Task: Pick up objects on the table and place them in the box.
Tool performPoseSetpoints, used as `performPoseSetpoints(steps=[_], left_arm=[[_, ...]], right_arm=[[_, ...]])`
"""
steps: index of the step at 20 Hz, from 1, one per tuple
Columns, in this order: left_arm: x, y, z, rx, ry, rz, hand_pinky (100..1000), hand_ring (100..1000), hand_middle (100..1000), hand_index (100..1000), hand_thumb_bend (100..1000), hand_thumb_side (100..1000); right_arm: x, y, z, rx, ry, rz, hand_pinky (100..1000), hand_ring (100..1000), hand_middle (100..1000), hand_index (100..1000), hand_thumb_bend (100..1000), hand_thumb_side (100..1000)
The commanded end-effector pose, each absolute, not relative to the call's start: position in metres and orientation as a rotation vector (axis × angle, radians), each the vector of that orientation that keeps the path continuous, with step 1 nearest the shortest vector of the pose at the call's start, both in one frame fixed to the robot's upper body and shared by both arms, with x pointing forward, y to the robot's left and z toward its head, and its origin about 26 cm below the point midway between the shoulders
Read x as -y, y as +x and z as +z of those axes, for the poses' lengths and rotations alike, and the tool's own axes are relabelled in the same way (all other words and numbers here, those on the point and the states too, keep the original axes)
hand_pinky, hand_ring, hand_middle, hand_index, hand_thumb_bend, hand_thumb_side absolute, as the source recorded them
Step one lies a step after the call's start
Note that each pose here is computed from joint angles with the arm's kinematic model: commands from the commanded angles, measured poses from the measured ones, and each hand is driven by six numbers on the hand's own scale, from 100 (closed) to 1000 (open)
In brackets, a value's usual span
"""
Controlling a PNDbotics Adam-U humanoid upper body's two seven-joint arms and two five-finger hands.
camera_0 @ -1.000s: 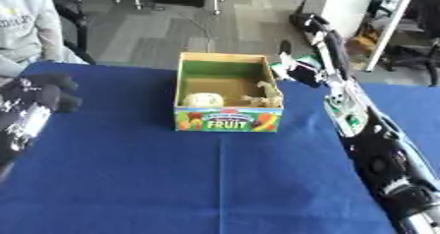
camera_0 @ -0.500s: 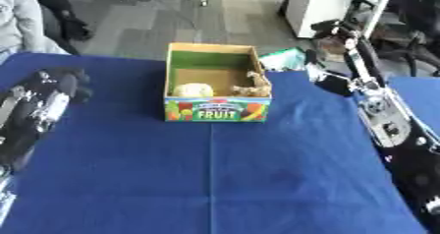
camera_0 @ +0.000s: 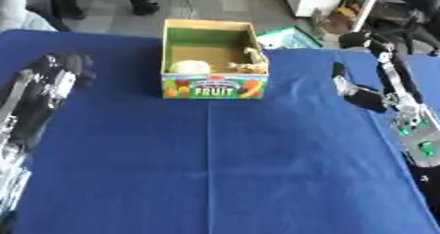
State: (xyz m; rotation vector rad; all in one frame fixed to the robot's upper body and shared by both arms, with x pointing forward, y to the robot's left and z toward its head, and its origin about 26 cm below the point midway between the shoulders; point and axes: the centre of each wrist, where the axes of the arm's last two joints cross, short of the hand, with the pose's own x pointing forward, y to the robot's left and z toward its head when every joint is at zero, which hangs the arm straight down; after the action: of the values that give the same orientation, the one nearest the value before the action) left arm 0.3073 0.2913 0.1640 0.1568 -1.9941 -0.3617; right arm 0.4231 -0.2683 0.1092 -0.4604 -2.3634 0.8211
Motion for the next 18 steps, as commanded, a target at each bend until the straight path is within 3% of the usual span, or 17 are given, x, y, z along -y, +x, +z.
performPoseSetpoints(steps=[1, 10, 18], left_arm=[[-0.295, 0.304, 0.165, 2.021, 0.156, -0.341, 707, 664, 661, 683, 188, 590], [-0.302, 0.295, 0.144, 2.009, 0.115, -0.280, 694, 639, 631, 669, 185, 582], [-0.304, 0.292, 0.136, 1.997, 0.103, -0.281, 678, 594, 595, 670, 177, 597]], right_arm=[[0.260, 0.412, 0.117, 2.378, -0.404, 0.788, 862, 738, 732, 798, 100, 218], [0.249, 0.365, 0.104, 2.320, -0.206, 0.766, 863, 726, 705, 786, 100, 247], [0.261, 0.349, 0.121, 2.321, -0.065, 0.832, 865, 720, 706, 801, 203, 245]])
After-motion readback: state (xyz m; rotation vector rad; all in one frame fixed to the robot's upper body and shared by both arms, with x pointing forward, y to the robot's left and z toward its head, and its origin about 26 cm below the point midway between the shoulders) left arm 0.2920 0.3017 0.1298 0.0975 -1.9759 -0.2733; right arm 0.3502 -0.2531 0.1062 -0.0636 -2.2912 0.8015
